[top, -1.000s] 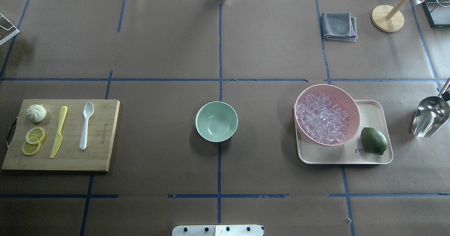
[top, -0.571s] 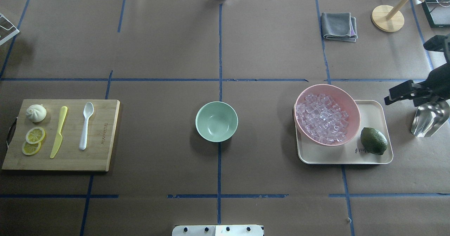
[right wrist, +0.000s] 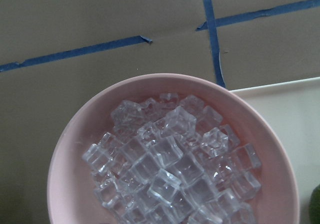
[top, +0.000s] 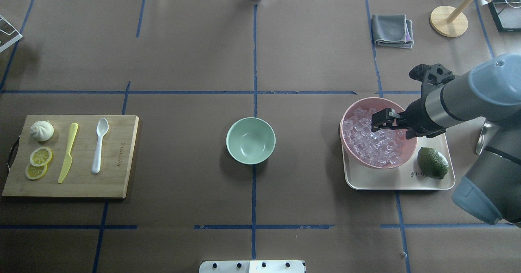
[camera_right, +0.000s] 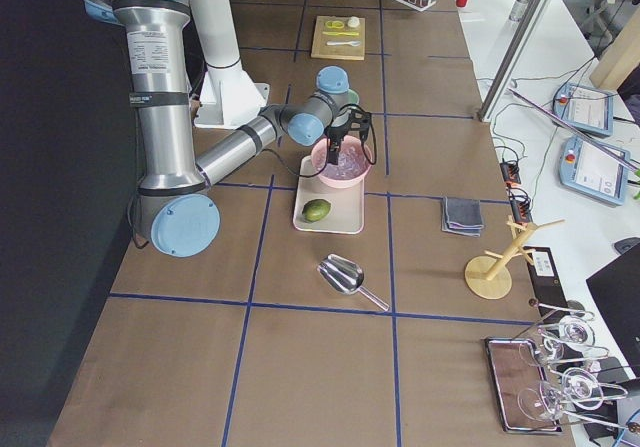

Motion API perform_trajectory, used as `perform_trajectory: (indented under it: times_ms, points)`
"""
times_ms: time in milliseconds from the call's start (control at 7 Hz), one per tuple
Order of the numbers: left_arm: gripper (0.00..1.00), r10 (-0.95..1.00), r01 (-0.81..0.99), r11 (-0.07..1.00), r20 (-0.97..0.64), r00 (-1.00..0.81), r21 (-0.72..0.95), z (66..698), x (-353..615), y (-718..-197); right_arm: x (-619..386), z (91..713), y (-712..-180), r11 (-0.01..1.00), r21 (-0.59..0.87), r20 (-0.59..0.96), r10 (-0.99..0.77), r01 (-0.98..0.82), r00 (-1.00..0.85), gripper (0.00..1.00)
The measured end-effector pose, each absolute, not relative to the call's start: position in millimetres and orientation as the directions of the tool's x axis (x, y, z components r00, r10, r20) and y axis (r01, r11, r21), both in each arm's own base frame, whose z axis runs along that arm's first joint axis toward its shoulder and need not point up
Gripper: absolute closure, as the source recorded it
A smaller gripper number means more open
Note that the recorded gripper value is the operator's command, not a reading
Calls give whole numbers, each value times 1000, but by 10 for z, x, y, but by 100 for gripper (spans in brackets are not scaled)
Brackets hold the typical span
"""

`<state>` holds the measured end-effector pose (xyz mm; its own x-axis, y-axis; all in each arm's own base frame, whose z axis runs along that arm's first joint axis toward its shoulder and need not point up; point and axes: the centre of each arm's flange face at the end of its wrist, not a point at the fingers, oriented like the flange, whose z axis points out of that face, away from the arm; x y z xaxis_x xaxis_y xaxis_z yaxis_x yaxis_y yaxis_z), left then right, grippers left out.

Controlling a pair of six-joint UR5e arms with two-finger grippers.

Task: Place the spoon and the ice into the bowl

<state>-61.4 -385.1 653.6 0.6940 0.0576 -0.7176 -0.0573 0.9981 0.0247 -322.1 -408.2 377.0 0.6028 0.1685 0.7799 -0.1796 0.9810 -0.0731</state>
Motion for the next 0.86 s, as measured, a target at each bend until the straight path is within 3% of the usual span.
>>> perform_trajectory:
  times_ms: [714, 857]
  points:
    - [0, 66, -55, 998, -717, 694, 38, 6464, -618, -3857, -3515, 3947, -4069, 980, -62, 746, 172, -190, 644, 18]
    - [0, 66, -55, 998, -717, 694, 39, 6457, -618, -3857, -3544, 3949, -4051, 981, -61, 745, 168, -186, 645, 24]
